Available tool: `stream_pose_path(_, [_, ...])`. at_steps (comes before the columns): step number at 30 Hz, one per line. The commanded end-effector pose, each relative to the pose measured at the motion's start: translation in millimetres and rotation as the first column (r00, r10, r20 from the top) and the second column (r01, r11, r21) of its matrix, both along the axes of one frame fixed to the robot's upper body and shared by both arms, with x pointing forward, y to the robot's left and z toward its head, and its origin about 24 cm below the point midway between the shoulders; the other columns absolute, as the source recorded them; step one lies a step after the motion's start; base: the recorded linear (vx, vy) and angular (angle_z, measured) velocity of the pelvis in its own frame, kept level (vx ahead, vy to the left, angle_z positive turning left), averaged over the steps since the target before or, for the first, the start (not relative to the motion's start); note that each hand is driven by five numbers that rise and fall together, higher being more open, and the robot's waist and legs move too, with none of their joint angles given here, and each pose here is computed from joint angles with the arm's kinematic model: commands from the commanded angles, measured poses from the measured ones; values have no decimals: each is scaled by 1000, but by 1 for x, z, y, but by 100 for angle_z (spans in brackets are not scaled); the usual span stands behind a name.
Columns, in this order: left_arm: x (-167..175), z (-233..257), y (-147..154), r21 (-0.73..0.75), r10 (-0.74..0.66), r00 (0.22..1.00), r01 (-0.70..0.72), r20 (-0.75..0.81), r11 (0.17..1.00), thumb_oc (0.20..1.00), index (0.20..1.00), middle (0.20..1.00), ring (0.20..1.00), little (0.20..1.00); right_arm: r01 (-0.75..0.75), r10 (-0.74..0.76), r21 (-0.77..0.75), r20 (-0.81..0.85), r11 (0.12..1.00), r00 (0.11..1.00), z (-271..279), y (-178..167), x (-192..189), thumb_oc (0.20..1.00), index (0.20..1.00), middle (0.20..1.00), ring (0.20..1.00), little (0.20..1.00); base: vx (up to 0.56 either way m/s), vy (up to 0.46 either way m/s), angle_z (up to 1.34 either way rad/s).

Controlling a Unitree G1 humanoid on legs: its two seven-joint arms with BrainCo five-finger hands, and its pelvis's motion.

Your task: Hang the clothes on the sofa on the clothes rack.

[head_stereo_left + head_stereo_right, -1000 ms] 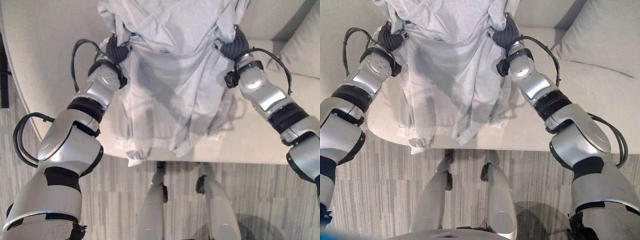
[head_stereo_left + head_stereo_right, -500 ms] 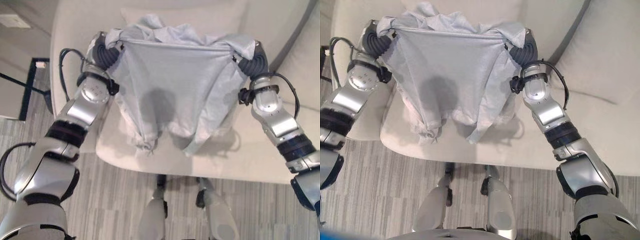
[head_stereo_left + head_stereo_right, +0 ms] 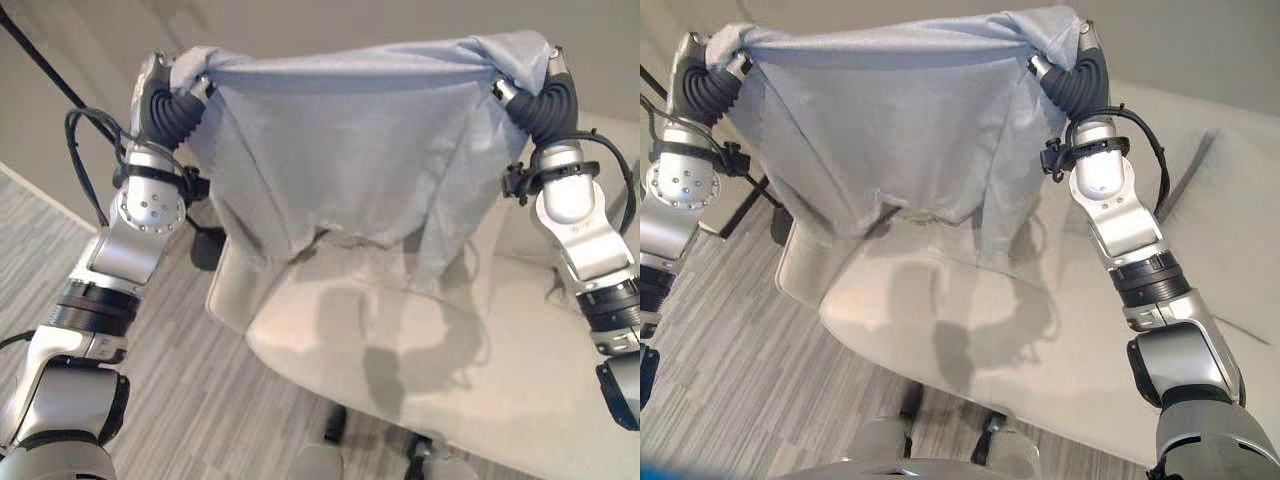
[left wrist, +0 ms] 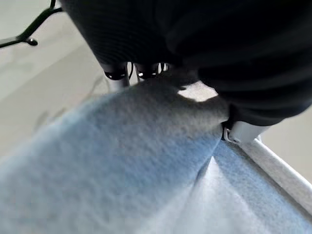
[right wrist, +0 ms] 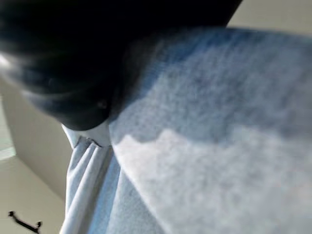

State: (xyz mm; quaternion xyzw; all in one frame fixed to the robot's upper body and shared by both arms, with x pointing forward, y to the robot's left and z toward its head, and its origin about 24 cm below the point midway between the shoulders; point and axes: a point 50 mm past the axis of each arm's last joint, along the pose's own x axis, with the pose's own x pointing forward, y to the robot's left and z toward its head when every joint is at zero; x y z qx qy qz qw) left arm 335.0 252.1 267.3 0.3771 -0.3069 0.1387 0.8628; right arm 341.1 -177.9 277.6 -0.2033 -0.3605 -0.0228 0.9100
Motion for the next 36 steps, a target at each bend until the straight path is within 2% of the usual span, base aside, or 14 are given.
stream_pose_path(1, [-6, -12, 31, -12, 128, 992, -128, -9, 992, 200, 200, 200, 200, 200, 34, -33, -7, 20, 999, 999, -7, -14, -3, 200, 200, 200, 200, 200, -71, -35, -1])
stream_pose_path(10, [-6, -12, 28, -27, 124, 992, -123, 9, 992, 200, 200, 200, 200, 200, 35, -33, -39, 51, 999, 998, 2, -12, -5, 200, 200, 200, 200, 200, -60, 43, 6])
stream_pose_path(19, [-19, -10, 43, -49, 164, 985, -162, 46, 986, 200, 200, 200, 200, 200, 81, -79, -61, 42, 995, 996, -5, -14, -5, 200, 200, 200, 200, 200, -10, 308, 21])
stream_pose_path(25, [-15, -16, 24, -77, 96, 995, -93, 39, 993, 200, 200, 200, 200, 200, 178, -178, -34, 16, 983, 984, -27, -31, -13, 200, 200, 200, 200, 200, -44, 547, 9])
stream_pose_path(27, [-12, -13, 9, -97, 40, 998, -35, 53, 995, 200, 200, 200, 200, 200, 158, -158, 15, -10, 987, 987, -39, -20, -12, 200, 200, 200, 200, 200, -269, 734, 27])
stream_pose_path(31, [-12, -3, -6, -42, 0, 996, 4, 85, 999, 200, 200, 200, 200, 200, 163, -164, 65, 13, 984, 986, -37, -21, -16, 200, 200, 200, 200, 200, -88, 392, -25])
stream_pose_path(36, [-3, 9, -19, -18, -38, 995, 39, 92, 999, 200, 200, 200, 200, 200, 174, -174, 11, 43, 985, 984, -29, -25, -19, 200, 200, 200, 200, 200, -112, 314, 6])
